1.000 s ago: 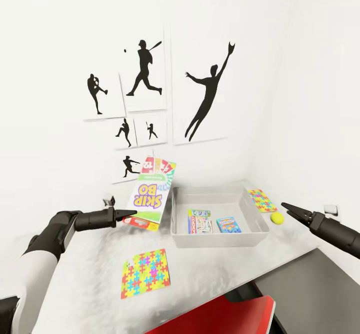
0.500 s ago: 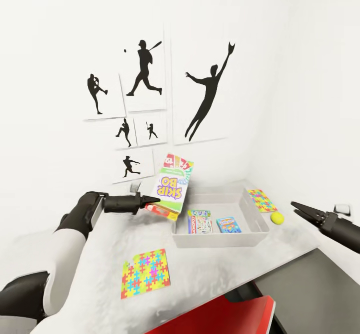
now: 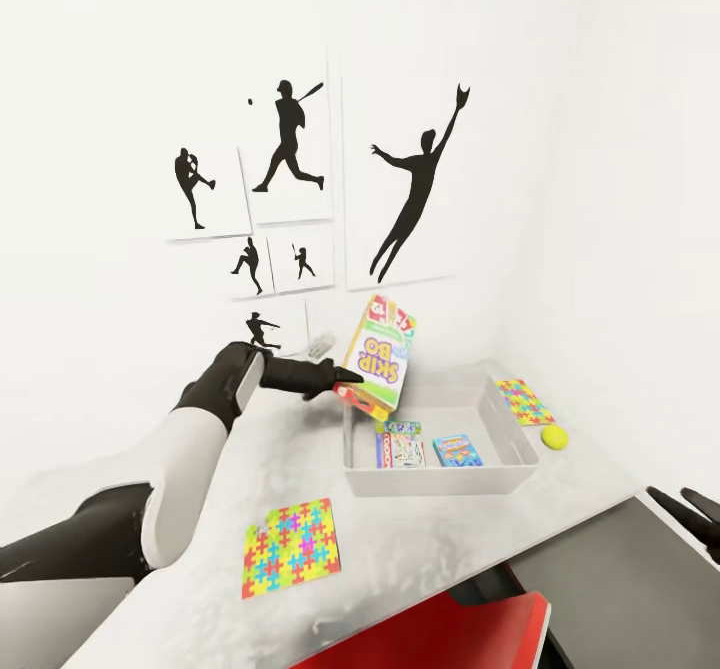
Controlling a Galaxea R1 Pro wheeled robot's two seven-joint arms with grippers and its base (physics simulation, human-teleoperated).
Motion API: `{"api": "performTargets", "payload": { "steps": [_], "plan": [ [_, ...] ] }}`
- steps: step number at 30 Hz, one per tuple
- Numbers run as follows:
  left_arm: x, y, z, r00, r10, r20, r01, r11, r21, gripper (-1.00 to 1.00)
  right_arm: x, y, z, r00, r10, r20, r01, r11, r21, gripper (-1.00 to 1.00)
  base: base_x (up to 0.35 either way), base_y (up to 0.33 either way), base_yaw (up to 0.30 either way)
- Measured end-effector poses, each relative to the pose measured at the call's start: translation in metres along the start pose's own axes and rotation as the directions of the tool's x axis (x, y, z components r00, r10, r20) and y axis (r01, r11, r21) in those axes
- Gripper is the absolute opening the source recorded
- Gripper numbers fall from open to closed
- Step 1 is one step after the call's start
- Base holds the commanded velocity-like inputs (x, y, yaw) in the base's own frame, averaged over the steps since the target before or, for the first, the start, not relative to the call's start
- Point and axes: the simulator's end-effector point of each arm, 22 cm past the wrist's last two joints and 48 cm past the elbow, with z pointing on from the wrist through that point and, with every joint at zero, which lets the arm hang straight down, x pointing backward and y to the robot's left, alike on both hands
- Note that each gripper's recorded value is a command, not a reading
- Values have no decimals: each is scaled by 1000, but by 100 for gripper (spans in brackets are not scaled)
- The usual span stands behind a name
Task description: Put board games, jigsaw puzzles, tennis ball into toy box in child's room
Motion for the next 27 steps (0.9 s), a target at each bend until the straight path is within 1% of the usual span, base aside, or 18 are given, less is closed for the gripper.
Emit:
{"api": "performTargets", "payload": {
  "steps": [2,6,8,11,13,16,20,22,24,26,27],
  "plan": [
    [-4,-4,4,1000,15,0,-15,1000,-23,-100,4,8,-6,1000,-25,19,26,999,-35,100,0,0,0],
    [-11,-5,4,999,33,6,-33,998,-53,-100,6,21,-11,999,-45,30,47,995,-91,100,0,0,0],
    [-12,-6,5,999,35,6,-35,998,-56,-100,7,23,-12,998,-47,32,50,994,-99,100,0,0,0],
    [-10,-13,12,999,45,-3,-46,998,-54,-100,7,25,-12,998,-51,34,55,993,-108,100,0,0,0],
    [-8,-16,17,998,56,-12,-56,997,-61,-100,7,24,-13,997,-66,38,70,992,-107,100,0,0,0],
    [-9,-13,16,998,65,-11,-65,995,-79,-100,6,23,-13,994,-96,44,100,990,-103,100,0,0,0],
    [-9,-12,16,997,75,-16,-76,993,-89,-100,6,23,-13,993,-111,47,115,988,-101,100,0,0,0],
    [-6,-12,18,995,98,-37,-101,989,-106,-100,6,23,-13,992,-114,48,118,988,-100,100,0,0,0],
    [1,-11,23,988,135,-74,-143,982,-127,-100,6,23,-13,992,-115,48,120,988,-100,100,0,0,0],
    [11,-14,29,974,187,-129,-205,968,-145,-100,6,23,-13,992,-117,49,121,988,-99,100,0,0,0],
    [13,-15,30,969,203,-141,-223,964,-147,-100,6,23,-13,992,-117,49,121,988,-99,100,0,0,0]
  ]
}}
